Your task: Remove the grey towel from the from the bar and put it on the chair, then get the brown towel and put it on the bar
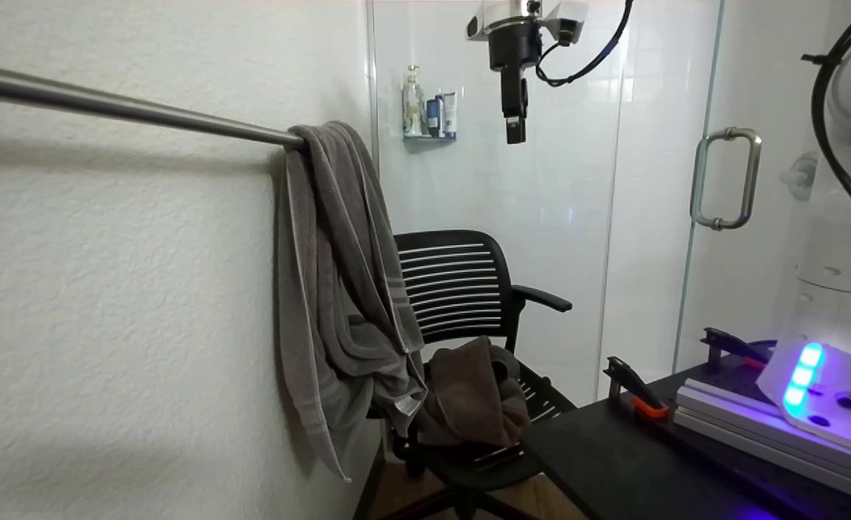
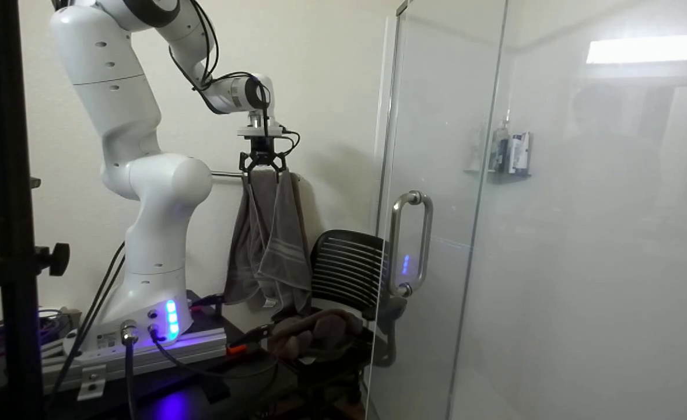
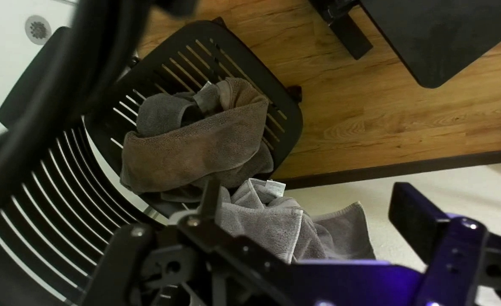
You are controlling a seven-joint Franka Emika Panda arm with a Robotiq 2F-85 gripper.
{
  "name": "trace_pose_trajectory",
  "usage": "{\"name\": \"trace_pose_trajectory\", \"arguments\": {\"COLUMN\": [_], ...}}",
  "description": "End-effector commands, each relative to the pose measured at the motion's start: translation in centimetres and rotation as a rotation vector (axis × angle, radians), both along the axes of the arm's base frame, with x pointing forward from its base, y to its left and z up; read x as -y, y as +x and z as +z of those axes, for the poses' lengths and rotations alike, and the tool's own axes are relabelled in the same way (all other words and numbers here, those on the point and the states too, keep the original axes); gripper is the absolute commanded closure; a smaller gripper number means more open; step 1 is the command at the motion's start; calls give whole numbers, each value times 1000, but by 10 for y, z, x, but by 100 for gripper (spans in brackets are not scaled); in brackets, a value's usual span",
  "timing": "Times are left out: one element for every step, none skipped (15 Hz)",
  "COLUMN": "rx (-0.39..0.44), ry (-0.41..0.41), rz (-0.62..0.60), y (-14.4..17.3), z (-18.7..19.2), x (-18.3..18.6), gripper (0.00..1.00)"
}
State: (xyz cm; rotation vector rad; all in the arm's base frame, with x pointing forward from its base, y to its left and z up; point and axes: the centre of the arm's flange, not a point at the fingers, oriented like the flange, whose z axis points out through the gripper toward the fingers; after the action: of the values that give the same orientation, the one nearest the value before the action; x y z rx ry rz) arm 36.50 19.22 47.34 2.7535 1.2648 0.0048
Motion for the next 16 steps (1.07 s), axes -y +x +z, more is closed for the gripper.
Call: {"name": "trace_pose_trajectory", "arguments": {"rx": [-92, -134, -170, -203, -211, -213, -211, -211, -204, -172, -162, -157, -172, -169, -169, -170], "ry": [126, 165, 200, 247, 280, 309, 340, 377, 409, 435, 455, 467, 433, 437, 437, 437], "rz": [-18, 3, 13, 8, -8, -33, -56, -72, -101, -134, -157, -170, -137, -140, -139, -137], "y": [38, 49, 60, 71, 84, 97, 109, 119, 128, 132, 135, 130, 125, 126, 126, 125], "z": [-19, -20, -22, -22, -23, -20, -18, -13, -9, -6, -3, -3, -6, -4, -4, -4], "x": [-15, -26, -35, -47, -56, -62, -69, -76, -81, -82, -80, -81, -77, -78, -79, -80], "gripper": [0, 0, 0, 0, 0, 0, 0, 0, 0, 0, 0, 0, 0, 0, 0, 0]}}
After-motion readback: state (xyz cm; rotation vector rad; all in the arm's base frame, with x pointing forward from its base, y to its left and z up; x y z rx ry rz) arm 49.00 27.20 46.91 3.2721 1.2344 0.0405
